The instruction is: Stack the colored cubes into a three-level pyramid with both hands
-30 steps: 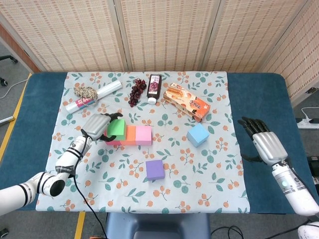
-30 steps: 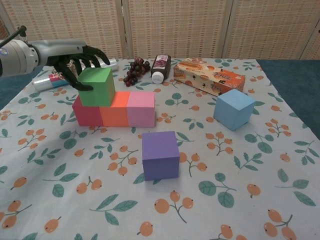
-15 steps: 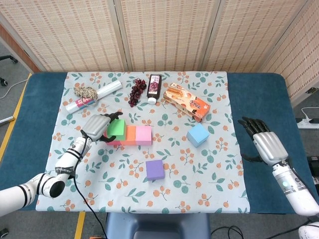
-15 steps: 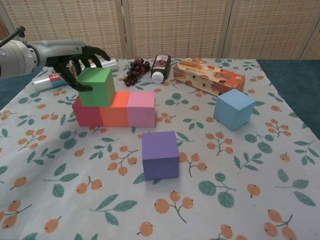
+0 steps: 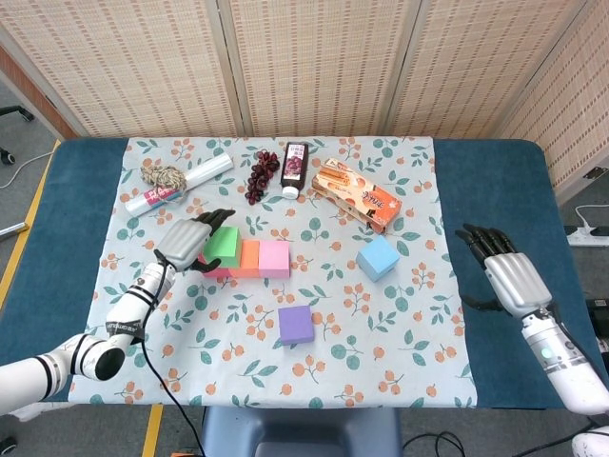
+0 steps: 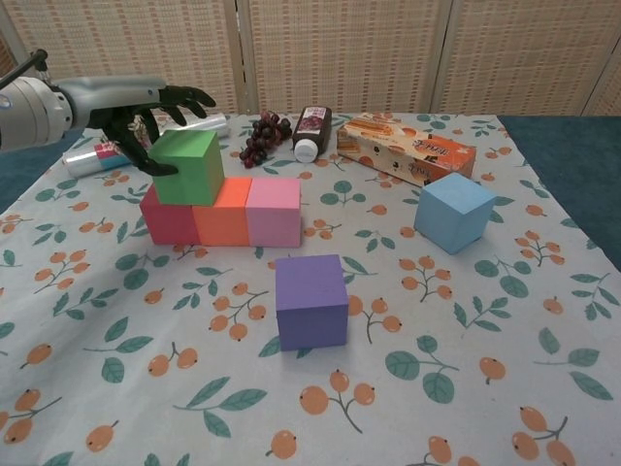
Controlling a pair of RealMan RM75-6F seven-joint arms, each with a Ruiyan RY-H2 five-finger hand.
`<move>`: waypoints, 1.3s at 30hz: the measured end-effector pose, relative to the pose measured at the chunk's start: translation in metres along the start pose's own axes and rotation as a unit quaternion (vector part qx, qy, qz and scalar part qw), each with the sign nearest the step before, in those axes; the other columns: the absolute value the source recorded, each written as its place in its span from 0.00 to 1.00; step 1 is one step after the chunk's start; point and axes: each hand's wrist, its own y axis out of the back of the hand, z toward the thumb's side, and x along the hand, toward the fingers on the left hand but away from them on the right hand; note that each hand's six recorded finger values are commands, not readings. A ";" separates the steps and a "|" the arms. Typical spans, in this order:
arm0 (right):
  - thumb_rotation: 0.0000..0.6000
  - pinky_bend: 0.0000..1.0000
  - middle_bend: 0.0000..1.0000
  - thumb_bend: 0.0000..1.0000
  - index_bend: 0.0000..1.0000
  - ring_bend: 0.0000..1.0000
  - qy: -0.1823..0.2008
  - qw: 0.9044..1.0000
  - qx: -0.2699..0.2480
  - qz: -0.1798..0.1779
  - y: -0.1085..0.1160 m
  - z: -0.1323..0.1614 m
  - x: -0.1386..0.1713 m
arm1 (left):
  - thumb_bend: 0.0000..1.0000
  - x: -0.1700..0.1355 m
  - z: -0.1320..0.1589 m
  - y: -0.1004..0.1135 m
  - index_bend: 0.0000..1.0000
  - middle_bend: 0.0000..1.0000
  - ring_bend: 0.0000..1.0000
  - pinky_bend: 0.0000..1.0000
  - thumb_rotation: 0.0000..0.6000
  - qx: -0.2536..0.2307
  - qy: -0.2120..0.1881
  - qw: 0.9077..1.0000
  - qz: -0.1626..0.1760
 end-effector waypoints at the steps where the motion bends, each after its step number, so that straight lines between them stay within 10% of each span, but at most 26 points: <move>1: 1.00 0.00 0.00 0.06 0.00 0.00 0.000 1.000 0.000 0.000 0.000 0.000 0.000 | 0.31 -0.001 0.000 0.000 0.00 0.05 0.11 0.34 1.00 -0.001 0.000 1.000 0.000; 25: 1.00 0.00 0.00 0.06 0.00 0.00 0.001 1.000 -0.007 -0.003 0.005 -0.005 0.004 | 0.31 -0.019 -0.009 0.021 0.00 0.01 0.05 0.29 1.00 -0.042 0.008 0.999 0.028; 39: 1.00 0.00 0.00 0.05 0.00 0.00 0.092 0.993 -0.024 0.070 -0.019 0.045 -0.010 | 0.31 -0.095 -0.051 0.027 0.03 0.09 0.09 0.28 1.00 -0.036 0.038 0.995 0.080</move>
